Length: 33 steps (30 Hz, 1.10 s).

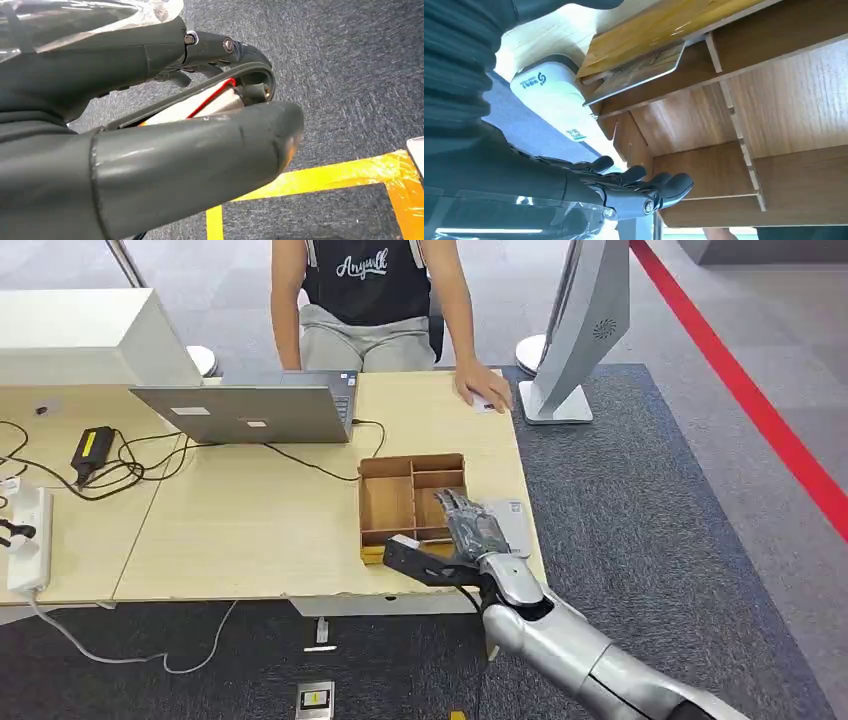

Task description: Pass the card to the sensor for recognition and then transmit it.

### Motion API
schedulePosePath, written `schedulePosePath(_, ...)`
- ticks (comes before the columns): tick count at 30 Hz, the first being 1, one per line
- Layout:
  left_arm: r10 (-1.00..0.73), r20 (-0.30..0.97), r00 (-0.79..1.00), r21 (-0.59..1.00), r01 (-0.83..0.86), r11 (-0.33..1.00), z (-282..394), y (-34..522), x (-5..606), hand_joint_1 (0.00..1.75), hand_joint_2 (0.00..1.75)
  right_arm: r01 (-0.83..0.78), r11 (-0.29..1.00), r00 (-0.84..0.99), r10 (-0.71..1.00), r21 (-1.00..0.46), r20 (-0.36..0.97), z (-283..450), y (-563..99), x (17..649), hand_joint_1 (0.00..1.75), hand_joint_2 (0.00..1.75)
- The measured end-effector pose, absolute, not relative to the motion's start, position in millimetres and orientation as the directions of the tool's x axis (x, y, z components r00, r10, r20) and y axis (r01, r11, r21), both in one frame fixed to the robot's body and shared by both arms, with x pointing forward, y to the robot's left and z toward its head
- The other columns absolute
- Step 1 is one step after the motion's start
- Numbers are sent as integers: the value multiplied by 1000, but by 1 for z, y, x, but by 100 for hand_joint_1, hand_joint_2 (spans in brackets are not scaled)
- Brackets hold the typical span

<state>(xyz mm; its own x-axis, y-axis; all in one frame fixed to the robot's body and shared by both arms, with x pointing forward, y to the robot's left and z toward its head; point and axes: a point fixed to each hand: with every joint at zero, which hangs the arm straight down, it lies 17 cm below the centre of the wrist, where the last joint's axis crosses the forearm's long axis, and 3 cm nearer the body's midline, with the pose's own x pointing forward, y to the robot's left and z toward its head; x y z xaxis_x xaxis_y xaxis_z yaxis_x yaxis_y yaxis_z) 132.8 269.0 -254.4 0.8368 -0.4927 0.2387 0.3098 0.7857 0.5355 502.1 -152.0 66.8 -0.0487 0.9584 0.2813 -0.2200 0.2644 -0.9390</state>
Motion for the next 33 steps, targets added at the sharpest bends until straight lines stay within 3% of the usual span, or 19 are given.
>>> schedulePosePath(5, -493, 245, 835, 535, 308, 787, -254, 268, 134, 0, 0, -227, 274, -56, 954, -935, 293, 66, -151, 502, 159, 175)
schedulePosePath(6, -494, 246, 834, 535, 308, 787, -254, 268, 134, 0, 0, -228, 275, -58, 954, -934, 295, 66, -150, 502, 175, 175)
schedulePosePath(33, -497, 239, 834, 534, 314, 785, -254, 268, 133, 0, 0, -251, 278, -69, 950, -927, 304, 61, -143, 499, 175, 175)
